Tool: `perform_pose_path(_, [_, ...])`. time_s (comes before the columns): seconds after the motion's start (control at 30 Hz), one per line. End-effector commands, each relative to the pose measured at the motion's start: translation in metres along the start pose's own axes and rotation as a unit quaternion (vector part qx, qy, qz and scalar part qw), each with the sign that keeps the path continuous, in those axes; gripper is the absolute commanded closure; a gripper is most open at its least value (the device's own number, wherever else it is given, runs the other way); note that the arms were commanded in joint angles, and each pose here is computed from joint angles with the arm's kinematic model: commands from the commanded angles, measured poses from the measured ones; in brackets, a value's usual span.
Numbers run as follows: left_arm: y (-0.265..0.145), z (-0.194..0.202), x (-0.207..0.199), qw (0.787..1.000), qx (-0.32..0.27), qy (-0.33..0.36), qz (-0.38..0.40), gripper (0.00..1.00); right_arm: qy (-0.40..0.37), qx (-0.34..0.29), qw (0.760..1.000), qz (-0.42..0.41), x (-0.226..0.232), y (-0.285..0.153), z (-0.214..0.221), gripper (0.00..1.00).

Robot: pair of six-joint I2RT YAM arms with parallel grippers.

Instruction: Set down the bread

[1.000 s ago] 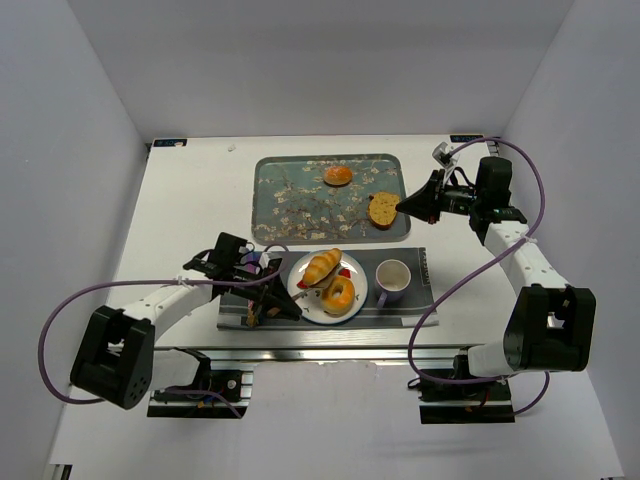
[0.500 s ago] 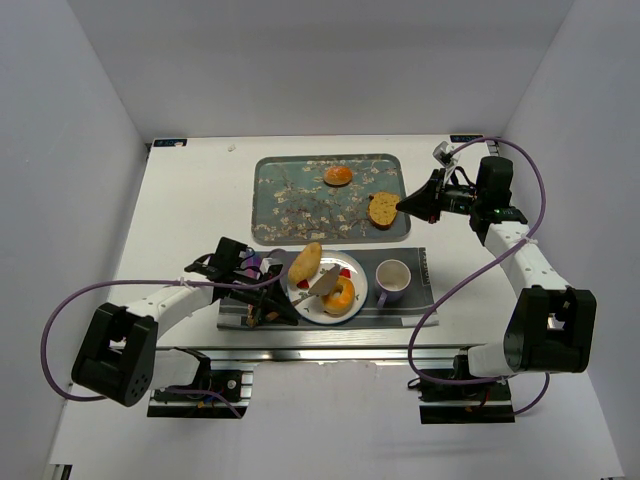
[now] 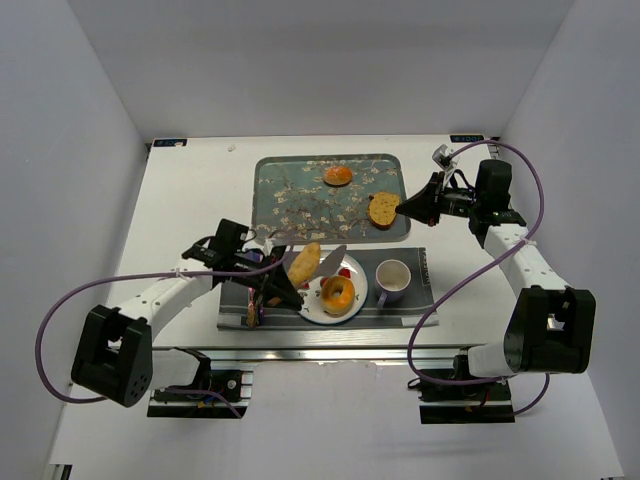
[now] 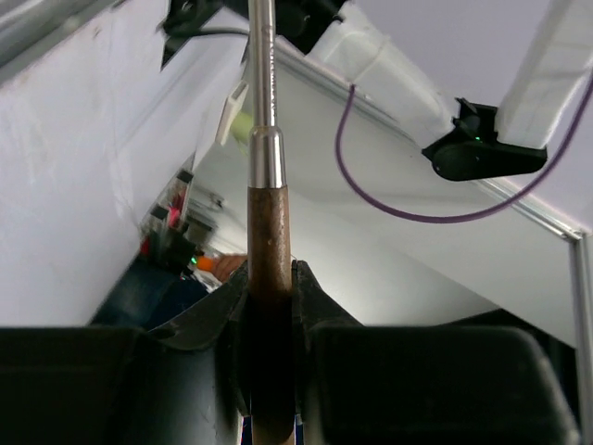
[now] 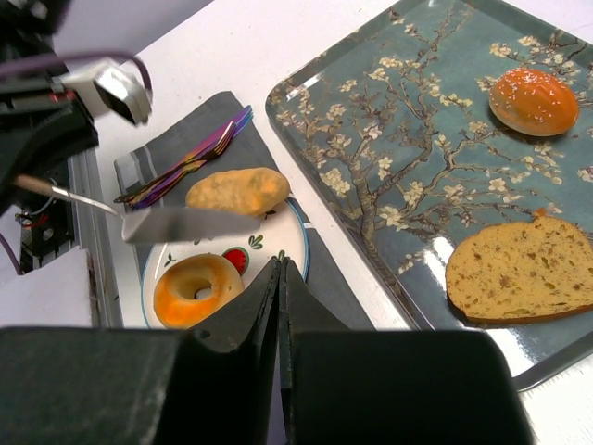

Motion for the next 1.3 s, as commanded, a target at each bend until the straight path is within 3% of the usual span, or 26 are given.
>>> perform_pose_path(0.0, [-0.01,0.003,-0.031,0.997,-0.02,0.077,0.014,1.0,-0.029,-0.015,0.999,-0.007,0.005,-0.004,-0.012,0.94])
perform_pose_path(0.03, [-0.017,-0.005,-0.045,0.992,-0.053,0.112,0.011,1.0,-0.031,-0.014,0.999,-0.007,0.005,-0.004,-0.013,0.94])
perform_pose_path(0.13, [-0.038,-0.017,-0.056,0.982,-0.141,0.128,-0.016,1.0,-0.033,-0.012,0.999,-0.007,0.007,-0.004,-0.011,0.94])
perform_pose_path(0.4, [-0.067,-0.047,-0.035,0.949,-0.258,0.124,-0.13,1.0,-0.047,-0.011,0.999,-0.008,0.008,-0.006,-0.014,0.93])
perform_pose_path(0.47, [-0.087,-0.06,-0.022,0.929,-0.311,0.114,-0.163,1.0,-0.051,-0.01,0.999,-0.007,0.008,-0.006,-0.014,0.93])
perform_pose_path(0.6, [-0.139,-0.091,0.027,0.907,-0.408,0.06,-0.084,1.0,-0.039,-0.007,0.999,-0.009,0.008,-0.005,-0.01,0.92])
perform_pose_path(0.63, [-0.146,-0.1,0.035,0.899,-0.424,0.073,-0.086,1.0,-0.039,-0.007,0.999,-0.009,0.008,-0.005,-0.009,0.92])
perform_pose_path(0.77, [-0.16,-0.13,0.062,0.896,-0.427,0.065,-0.106,1.0,-0.044,0.002,0.999,-0.014,0.01,-0.007,-0.006,0.91])
perform_pose_path(0.97, [-0.172,-0.17,0.083,0.916,-0.383,0.039,-0.116,1.0,-0.041,0.007,0.999,-0.014,0.014,-0.008,-0.005,0.86])
perform_pose_path(1.13, [-0.19,-0.179,0.09,0.912,-0.389,0.031,-0.13,0.99,-0.043,0.013,0.999,-0.008,0.017,-0.011,-0.002,0.79])
perform_pose_path(1.27, [-0.204,-0.179,0.093,0.913,-0.39,0.018,-0.122,0.86,-0.039,0.015,0.999,-0.005,0.017,-0.011,0.0,0.71])
Point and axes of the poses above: each gripper's point midway between its finger pads, its own y axis out along the fingers, its own x axis along the line the jaws close on, z = x × y, the point moved 10 cm from there along -y, back along the fingers, and after that the axes turned 8 degrees about -y, right-handed, at the moved point
